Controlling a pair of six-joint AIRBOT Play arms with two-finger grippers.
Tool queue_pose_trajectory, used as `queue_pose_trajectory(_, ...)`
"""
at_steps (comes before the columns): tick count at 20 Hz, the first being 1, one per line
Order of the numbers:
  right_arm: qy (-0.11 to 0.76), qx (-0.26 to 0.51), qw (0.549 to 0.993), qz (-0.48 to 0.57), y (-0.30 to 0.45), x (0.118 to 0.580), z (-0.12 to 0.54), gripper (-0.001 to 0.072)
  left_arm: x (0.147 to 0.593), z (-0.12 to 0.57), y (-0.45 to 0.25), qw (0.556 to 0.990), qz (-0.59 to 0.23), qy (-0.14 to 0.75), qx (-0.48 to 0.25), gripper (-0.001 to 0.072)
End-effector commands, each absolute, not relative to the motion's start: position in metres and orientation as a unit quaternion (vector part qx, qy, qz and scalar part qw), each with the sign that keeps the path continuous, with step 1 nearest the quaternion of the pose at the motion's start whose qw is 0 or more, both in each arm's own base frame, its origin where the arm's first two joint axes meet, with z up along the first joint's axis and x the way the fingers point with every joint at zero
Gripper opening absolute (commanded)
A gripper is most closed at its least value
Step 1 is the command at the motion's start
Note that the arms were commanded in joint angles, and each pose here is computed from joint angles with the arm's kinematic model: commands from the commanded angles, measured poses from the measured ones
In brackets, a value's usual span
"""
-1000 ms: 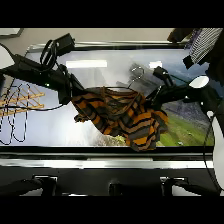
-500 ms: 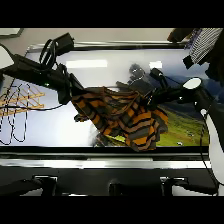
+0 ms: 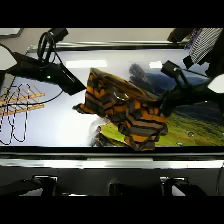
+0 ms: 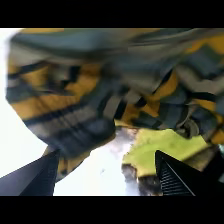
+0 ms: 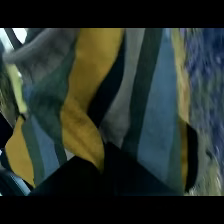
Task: Fold the clothes and pants, and hang the long-sleeved shirts on hangers.
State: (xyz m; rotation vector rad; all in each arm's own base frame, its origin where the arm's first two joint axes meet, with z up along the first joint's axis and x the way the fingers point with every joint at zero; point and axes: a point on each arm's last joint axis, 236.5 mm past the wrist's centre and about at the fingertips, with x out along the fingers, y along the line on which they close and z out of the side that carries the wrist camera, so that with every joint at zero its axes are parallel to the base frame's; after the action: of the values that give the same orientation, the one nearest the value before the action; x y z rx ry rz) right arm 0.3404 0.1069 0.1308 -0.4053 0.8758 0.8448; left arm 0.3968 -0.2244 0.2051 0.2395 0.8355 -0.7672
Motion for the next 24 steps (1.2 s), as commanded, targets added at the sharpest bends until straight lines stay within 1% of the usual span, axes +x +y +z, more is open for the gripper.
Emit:
queue_pose_trajectory(1, 0.464, -0.186, 0.809, 0.310, 0.073, 0.294, 0.152, 0.0027, 0.430, 0.210, -0.195, 0.885, -0.231, 0.405, 0.016, 0.0676)
queue_pose_trajectory(3, 0.475, -0.173, 0.820, 0.269, 0.062, 0.270, 0.165, 0.0027, 0.434, 0.215, -0.194, 0.890, -0.215, 0.402, -0.020, 0.0676)
queue_pose_trajectory(5, 0.460, -0.131, 0.859, 0.183, 0.043, 0.262, 0.187, 0.0026, 0.436, 0.219, -0.194, 0.893, -0.205, 0.399, -0.045, 0.0676)
queue_pose_trajectory(8, 0.405, -0.037, 0.912, 0.050, 0.012, 0.251, 0.225, 0.0028, 0.434, 0.226, -0.195, 0.895, -0.203, 0.393, -0.058, 0.0675)
queue_pose_trajectory(10, 0.371, 0.060, 0.926, -0.039, -0.008, 0.240, 0.244, 0.0027, 0.432, 0.231, -0.194, 0.897, -0.205, 0.388, -0.058, 0.0673)
queue_pose_trajectory(12, 0.327, 0.208, 0.914, -0.121, -0.021, 0.232, 0.260, 0.0026, 0.431, 0.235, -0.194, 0.898, -0.205, 0.384, -0.059, 0.0671)
queue_pose_trajectory(14, 0.259, 0.295, 0.905, -0.165, -0.036, 0.237, 0.285, 0.0026, 0.430, 0.235, -0.194, 0.898, -0.206, 0.384, -0.059, 0.0667)
queue_pose_trajectory(15, 0.211, 0.322, 0.905, -0.180, -0.046, 0.244, 0.303, 0.0027, 0.430, 0.235, -0.195, 0.898, -0.207, 0.384, -0.061, 0.0664)
queue_pose_trajectory(17, 0.123, 0.342, 0.911, -0.193, -0.064, 0.259, 0.336, 0.0027, 0.430, 0.235, -0.195, 0.897, -0.208, 0.385, -0.061, 0.0664)
queue_pose_trajectory(21, 0.054, 0.384, 0.888, -0.247, -0.095, 0.273, 0.350, 0.0027, 0.430, 0.235, -0.195, 0.897, -0.208, 0.385, -0.061, 0.0664)
queue_pose_trajectory(24, -0.040, 0.396, 0.874, -0.280, -0.125, 0.274, 0.381, 0.0026, 0.430, 0.235, -0.195, 0.897, -0.208, 0.384, -0.061, 0.0664)
